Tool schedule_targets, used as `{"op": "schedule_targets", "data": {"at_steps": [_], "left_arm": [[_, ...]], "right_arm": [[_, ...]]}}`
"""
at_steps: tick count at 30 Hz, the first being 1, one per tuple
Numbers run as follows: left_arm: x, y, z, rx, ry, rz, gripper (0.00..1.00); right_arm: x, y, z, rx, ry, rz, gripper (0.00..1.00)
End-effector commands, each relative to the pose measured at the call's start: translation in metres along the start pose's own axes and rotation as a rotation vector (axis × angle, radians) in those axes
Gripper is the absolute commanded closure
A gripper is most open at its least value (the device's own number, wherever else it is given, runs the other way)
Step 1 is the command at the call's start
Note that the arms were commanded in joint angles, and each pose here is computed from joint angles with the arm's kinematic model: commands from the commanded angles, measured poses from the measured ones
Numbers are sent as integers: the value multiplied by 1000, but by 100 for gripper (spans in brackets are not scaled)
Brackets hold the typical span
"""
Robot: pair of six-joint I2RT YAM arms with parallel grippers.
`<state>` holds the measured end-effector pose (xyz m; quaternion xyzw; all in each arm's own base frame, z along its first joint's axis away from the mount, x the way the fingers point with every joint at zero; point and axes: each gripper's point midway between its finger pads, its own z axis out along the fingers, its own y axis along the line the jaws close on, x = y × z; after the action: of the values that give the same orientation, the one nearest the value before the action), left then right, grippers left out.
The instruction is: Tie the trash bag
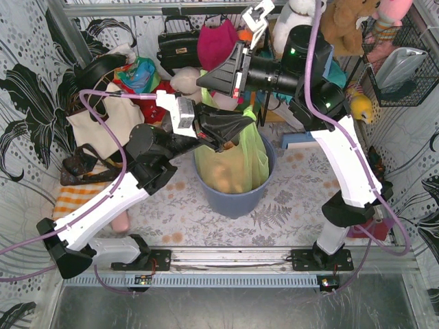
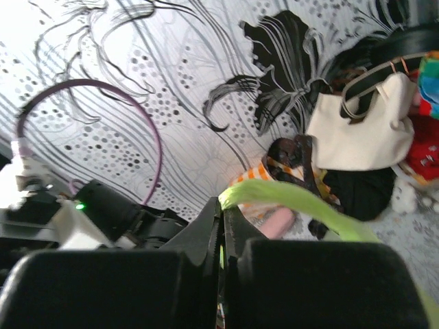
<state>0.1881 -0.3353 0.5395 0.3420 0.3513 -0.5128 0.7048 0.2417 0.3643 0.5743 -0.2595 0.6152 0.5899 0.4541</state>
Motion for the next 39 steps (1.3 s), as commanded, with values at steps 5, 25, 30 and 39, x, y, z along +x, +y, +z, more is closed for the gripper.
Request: {"op": "schedule_targets", "data": {"at_steps": [5, 25, 30, 39], "left_arm": [[-8, 7, -5, -49, -55, 38, 100], [5, 0, -18, -42, -28, 1, 100], [4, 1, -16, -41, -31, 5, 100], [-28, 4, 3, -17, -89, 61, 100]], "right_arm": [[-4, -2, -26, 114, -55, -22, 92], [-9, -3, -19, 104, -70, -6, 85], [-15, 3, -21, 96, -87, -20, 100], [-20, 19, -4, -4, -77, -12, 100]]}}
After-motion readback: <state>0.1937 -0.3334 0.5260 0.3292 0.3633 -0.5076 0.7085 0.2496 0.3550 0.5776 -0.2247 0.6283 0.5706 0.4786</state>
